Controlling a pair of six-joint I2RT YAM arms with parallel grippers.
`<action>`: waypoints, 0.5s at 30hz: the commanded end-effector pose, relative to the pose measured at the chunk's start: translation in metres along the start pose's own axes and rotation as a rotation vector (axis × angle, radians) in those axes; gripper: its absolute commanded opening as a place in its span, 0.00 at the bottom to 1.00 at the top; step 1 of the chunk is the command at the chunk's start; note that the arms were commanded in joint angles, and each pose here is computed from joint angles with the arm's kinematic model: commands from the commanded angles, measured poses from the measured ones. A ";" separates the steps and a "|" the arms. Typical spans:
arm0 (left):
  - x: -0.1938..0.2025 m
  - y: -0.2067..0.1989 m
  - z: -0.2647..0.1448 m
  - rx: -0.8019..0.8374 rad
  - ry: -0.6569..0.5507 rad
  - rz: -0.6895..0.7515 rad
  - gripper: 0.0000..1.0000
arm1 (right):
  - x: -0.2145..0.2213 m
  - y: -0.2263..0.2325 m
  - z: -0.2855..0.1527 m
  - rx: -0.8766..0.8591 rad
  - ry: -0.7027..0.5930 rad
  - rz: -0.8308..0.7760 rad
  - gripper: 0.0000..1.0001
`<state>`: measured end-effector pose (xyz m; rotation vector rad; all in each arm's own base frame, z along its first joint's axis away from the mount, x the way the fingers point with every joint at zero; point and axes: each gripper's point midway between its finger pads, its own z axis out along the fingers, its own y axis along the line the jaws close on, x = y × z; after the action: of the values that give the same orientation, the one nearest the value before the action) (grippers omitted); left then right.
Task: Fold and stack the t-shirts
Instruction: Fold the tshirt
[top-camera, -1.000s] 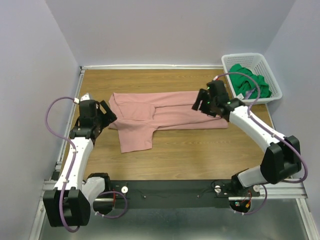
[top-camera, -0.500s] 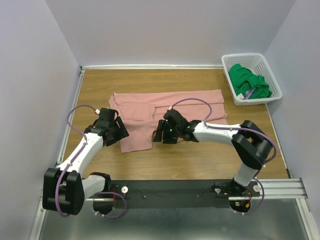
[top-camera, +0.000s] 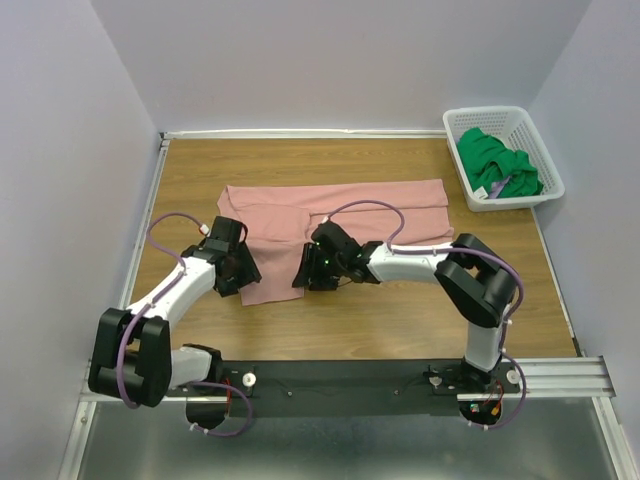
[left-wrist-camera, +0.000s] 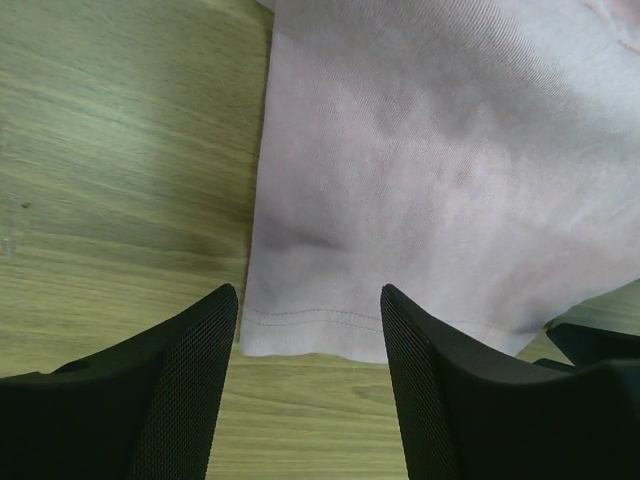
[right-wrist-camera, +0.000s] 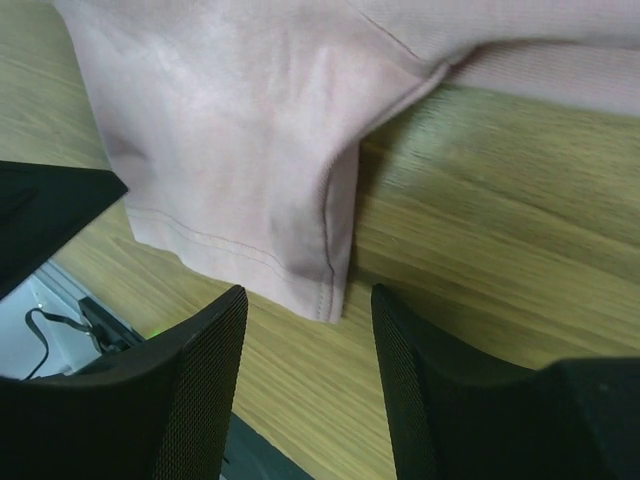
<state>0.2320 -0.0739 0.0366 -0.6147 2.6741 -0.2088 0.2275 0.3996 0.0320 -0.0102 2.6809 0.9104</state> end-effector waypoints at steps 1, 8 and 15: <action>0.005 0.004 0.006 -0.039 0.010 -0.002 0.67 | 0.006 0.005 0.012 -0.009 0.024 0.003 0.60; 0.020 0.000 0.015 -0.052 0.058 0.035 0.56 | 0.008 0.004 0.017 -0.006 0.036 0.006 0.55; 0.028 -0.004 0.017 -0.048 0.077 0.053 0.23 | 0.009 0.003 0.020 -0.003 0.044 0.009 0.34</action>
<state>0.2207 -0.0913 0.0183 -0.5496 2.7645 -0.1817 0.2285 0.4112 0.0249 -0.0144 2.6930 0.9391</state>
